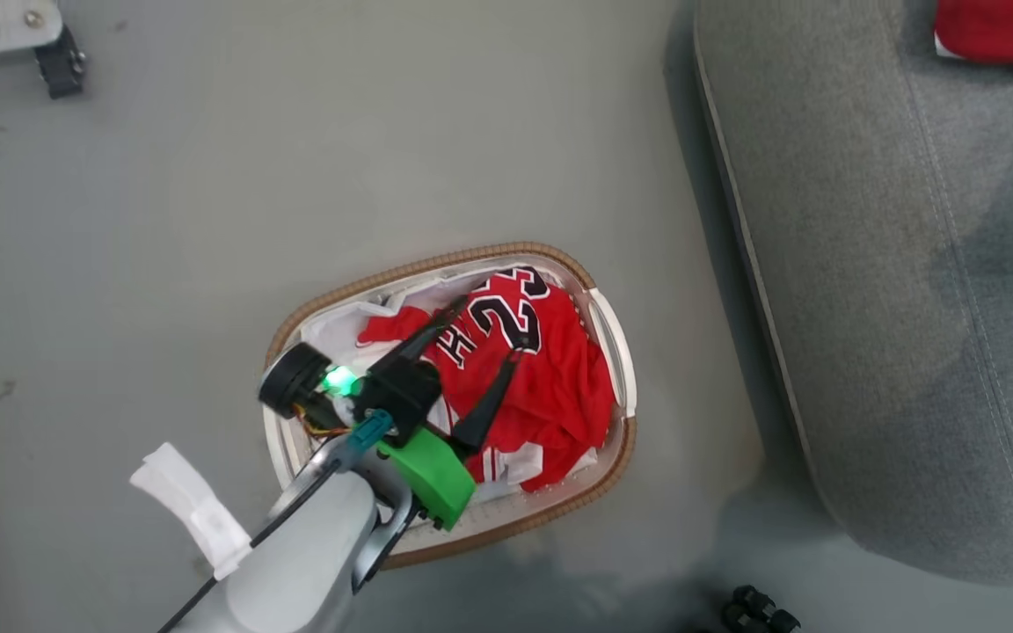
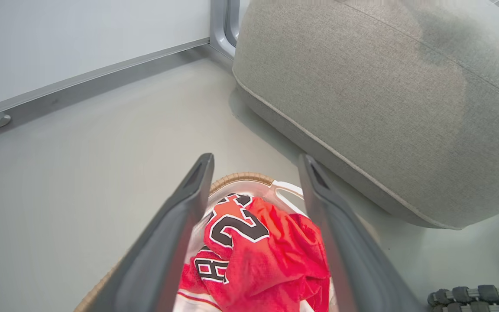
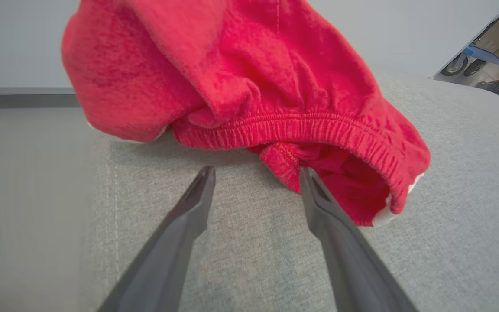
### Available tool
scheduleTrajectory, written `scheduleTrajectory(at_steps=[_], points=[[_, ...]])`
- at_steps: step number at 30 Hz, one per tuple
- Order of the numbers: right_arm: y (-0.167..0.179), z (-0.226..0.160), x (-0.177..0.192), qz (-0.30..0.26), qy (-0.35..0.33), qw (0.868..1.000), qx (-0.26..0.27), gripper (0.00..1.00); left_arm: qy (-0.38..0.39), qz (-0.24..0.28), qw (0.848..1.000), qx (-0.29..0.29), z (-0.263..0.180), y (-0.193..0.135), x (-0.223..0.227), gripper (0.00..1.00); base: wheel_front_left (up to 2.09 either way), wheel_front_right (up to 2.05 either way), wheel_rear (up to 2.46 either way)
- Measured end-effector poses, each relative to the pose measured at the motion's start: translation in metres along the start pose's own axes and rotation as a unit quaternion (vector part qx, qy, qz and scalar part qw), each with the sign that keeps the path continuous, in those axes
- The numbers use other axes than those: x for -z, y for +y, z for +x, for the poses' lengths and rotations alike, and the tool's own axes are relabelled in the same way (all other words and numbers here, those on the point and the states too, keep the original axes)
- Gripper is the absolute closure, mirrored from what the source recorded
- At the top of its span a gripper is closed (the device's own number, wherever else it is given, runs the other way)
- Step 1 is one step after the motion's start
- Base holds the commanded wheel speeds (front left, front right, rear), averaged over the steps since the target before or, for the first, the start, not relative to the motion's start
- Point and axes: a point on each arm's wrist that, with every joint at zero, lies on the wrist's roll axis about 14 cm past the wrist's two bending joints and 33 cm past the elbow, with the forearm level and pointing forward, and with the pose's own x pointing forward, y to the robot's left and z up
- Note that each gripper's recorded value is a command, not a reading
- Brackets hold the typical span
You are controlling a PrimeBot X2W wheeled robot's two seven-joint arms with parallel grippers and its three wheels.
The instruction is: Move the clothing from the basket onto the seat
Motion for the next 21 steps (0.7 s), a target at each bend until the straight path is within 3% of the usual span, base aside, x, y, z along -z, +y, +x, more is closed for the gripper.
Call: scheduleTrajectory(at_steps=[7,11,21], points=[[0.027,-0.032,-0.040,0.047,-0.073,0.995,-0.039,0.00,-0.023,-0.003,0.996,-0.090,-0.030,0.028,-0.024,0.00,0.00,0.00,0.00],[0.055,-0.052,-0.072,0.084,-0.123,0.986,-0.078,0.00,-0.040,0.007,0.988,-0.147,-0.056,0.045,-0.039,0.00,0.00,0.00,0.00],[0.116,-0.109,-0.094,0.130,-0.162,0.964,-0.163,0.00,-0.083,0.008,0.950,-0.301,-0.144,0.079,-0.062,0.00,0.00,0.00,0.00]])
